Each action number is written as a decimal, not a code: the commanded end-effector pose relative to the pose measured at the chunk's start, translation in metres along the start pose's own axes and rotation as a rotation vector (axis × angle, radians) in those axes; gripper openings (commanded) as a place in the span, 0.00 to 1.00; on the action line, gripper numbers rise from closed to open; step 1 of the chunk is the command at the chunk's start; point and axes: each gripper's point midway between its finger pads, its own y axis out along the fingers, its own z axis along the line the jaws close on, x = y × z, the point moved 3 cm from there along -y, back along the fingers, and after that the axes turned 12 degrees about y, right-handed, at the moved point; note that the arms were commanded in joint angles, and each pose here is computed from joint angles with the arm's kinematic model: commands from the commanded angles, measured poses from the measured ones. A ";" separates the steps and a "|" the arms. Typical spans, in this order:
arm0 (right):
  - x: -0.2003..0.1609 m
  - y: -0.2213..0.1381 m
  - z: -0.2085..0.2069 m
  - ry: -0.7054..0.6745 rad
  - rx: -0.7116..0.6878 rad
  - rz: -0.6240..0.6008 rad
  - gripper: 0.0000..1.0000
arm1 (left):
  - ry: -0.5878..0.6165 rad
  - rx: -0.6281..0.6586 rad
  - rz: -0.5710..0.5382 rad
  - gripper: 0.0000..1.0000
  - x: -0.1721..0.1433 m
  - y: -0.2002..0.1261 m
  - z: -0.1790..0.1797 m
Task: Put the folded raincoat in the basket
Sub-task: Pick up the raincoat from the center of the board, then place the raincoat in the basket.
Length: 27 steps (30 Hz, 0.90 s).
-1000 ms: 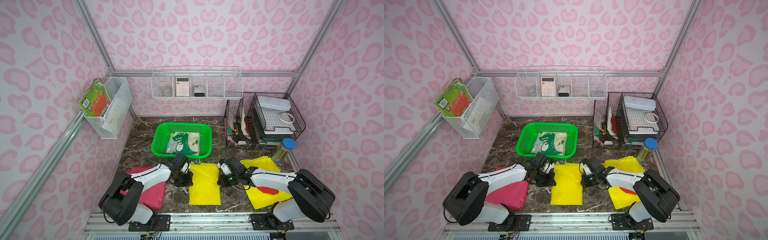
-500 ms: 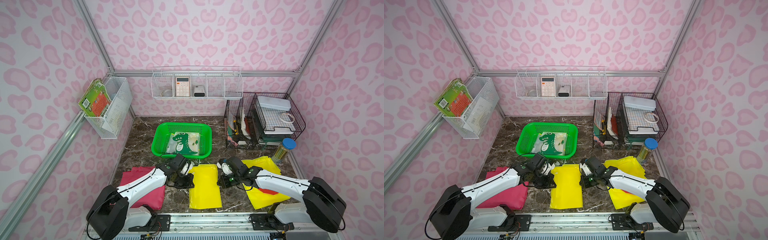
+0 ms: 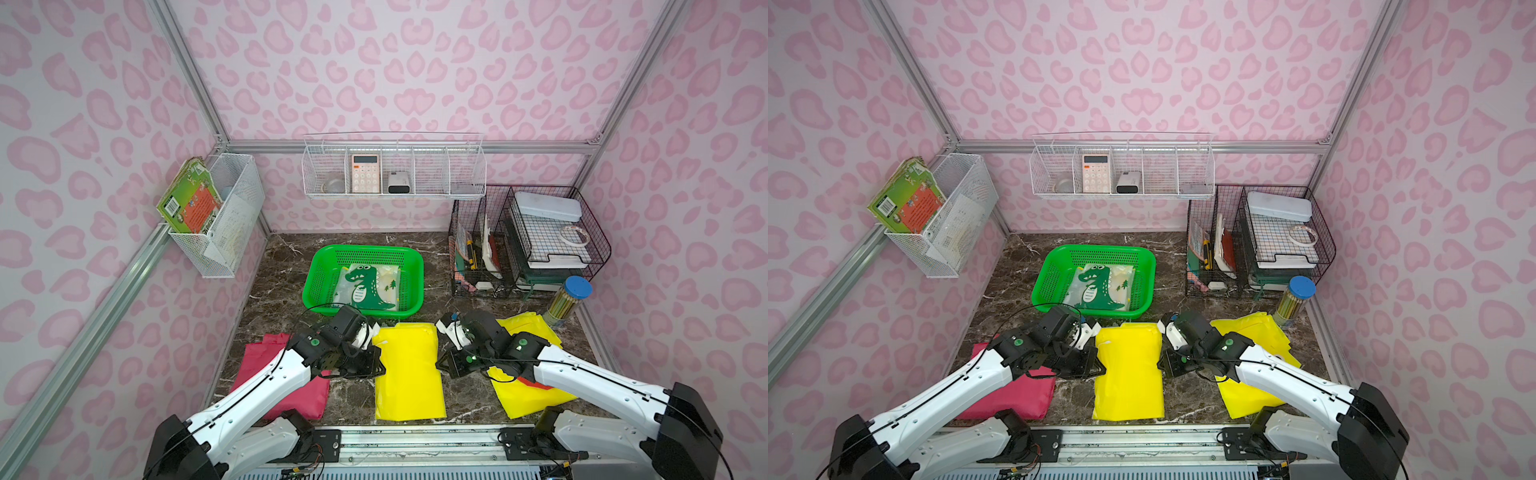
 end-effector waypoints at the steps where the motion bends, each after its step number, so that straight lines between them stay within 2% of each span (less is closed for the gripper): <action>1: 0.003 -0.010 0.010 -0.004 0.012 0.001 0.00 | -0.019 0.003 -0.014 0.00 0.001 -0.011 -0.005; 8: 0.024 -0.019 0.032 -0.041 0.050 -0.045 0.00 | 0.022 -0.001 -0.063 0.00 0.025 -0.024 -0.022; 17: 0.071 -0.025 0.053 -0.064 0.094 -0.142 0.00 | 0.052 0.104 -0.120 0.00 0.064 -0.039 -0.021; 27: 0.143 -0.020 0.078 -0.074 0.148 -0.274 0.00 | 0.003 0.112 -0.222 0.00 0.125 -0.070 0.010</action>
